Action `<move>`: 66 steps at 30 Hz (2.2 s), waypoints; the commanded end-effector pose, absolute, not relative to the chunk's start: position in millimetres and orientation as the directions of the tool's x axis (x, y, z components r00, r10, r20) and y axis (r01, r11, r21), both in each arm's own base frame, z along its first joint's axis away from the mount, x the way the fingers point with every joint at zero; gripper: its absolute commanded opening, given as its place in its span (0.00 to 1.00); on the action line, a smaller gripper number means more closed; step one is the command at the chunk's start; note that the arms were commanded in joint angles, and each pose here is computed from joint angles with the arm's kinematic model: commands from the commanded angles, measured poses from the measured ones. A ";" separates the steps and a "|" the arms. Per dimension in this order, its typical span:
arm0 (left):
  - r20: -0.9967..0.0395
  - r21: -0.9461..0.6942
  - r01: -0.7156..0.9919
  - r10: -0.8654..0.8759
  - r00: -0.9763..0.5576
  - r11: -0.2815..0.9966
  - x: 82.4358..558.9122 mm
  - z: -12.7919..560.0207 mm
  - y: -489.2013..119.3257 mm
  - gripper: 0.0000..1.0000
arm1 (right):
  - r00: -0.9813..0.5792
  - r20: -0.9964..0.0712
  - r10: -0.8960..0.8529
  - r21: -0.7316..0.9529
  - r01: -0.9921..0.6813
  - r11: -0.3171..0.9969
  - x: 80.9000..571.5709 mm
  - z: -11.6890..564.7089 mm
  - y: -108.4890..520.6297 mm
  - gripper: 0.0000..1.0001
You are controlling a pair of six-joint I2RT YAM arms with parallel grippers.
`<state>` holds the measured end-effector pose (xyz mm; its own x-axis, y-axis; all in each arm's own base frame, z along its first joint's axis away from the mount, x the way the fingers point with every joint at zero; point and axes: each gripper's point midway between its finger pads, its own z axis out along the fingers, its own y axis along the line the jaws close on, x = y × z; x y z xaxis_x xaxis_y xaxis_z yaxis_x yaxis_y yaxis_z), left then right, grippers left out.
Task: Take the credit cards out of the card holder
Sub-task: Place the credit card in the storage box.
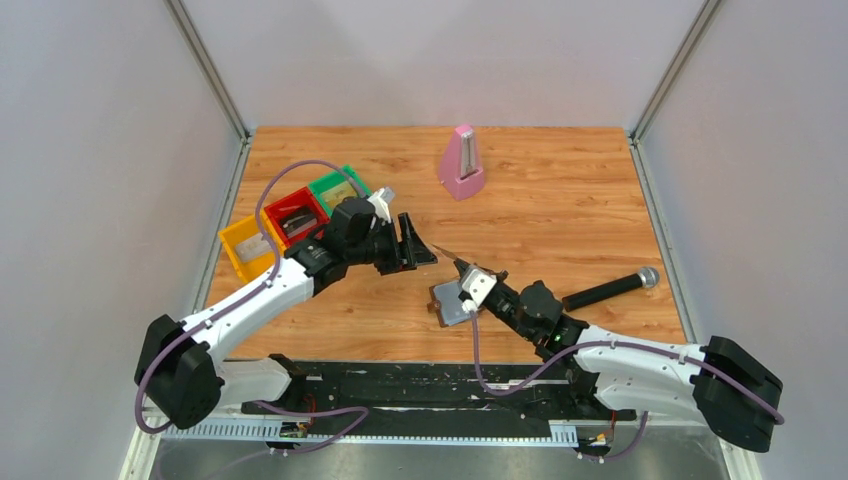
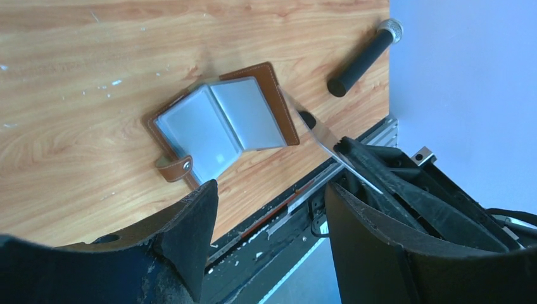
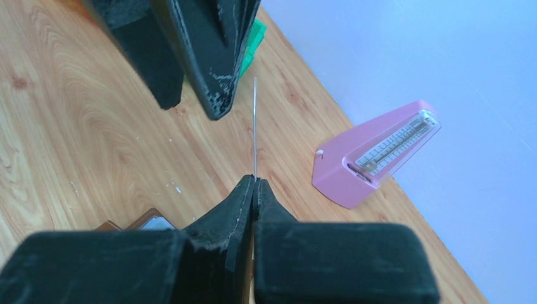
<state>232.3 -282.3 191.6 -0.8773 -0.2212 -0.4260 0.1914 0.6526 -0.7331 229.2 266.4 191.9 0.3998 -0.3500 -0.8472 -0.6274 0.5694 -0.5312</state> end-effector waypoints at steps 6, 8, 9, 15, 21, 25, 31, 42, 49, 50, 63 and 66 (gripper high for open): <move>-0.340 -0.850 0.196 -0.226 -0.913 0.489 223.5 202.6 -306.7 0.68 | 0.474 -0.815 -0.333 -0.574 -0.590 0.567 217.3 200.9 265.0 0.00; -0.329 -0.856 0.188 -0.227 -0.917 0.482 221.6 202.6 -307.0 0.68 | 0.471 -0.812 -0.344 -0.579 -0.580 0.573 218.6 199.9 263.1 0.00; -0.331 -0.855 0.187 -0.232 -0.915 0.483 222.0 202.5 -306.1 0.69 | 0.469 -0.809 -0.354 -0.583 -0.574 0.575 219.8 199.0 261.9 0.00; -0.337 -0.863 0.184 -0.265 -0.903 0.470 220.9 207.2 -302.4 0.72 | 0.469 -0.792 -0.391 -0.609 -0.567 0.554 220.2 192.4 263.3 0.00; -0.338 -0.864 0.181 -0.276 -0.900 0.471 223.2 208.7 -302.1 0.72 | 0.468 -0.775 -0.424 -0.631 -0.558 0.539 220.8 187.4 265.6 0.00; -0.334 -0.862 0.175 -0.274 -0.902 0.475 224.4 205.1 -302.8 0.72 | 0.466 -0.775 -0.427 -0.632 -0.558 0.538 220.2 186.8 266.3 0.00; -0.341 -0.855 0.171 -0.283 -0.896 0.490 228.5 199.7 -302.2 0.68 | 0.471 -0.771 -0.429 -0.637 -0.560 0.530 217.1 186.5 267.9 0.00; -0.332 -0.868 0.184 -0.262 -0.906 0.461 229.2 199.8 -310.1 0.17 | 0.476 -0.759 -0.445 -0.651 -0.583 0.486 210.2 173.3 272.1 0.02; -0.421 -0.824 0.274 -0.214 -0.881 0.496 229.3 196.3 -304.6 0.00 | 0.402 -0.777 -0.485 -0.620 -0.625 0.475 210.2 164.9 269.3 0.27; -0.451 -0.810 0.304 -0.201 -0.870 0.501 230.5 197.6 -303.5 0.00 | 0.384 -0.782 -0.492 -0.611 -0.627 0.482 210.9 166.1 267.5 0.31; -0.590 -0.652 0.344 -0.167 -0.790 0.676 252.4 197.3 -252.6 0.00 | 0.079 -0.972 -0.220 -0.206 -0.732 0.649 202.0 207.1 268.2 0.49; -0.610 -0.568 0.289 -0.159 -0.776 0.770 269.4 193.8 -216.0 0.00 | -0.005 -0.987 -0.159 -0.099 -0.763 0.639 195.4 211.2 279.0 0.56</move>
<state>246.1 -255.5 174.1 -0.8425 -0.1720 -0.5105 0.2795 0.6706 -0.6872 206.4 263.9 198.4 0.1591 -0.2928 -0.9428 -0.7106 0.6290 -0.3153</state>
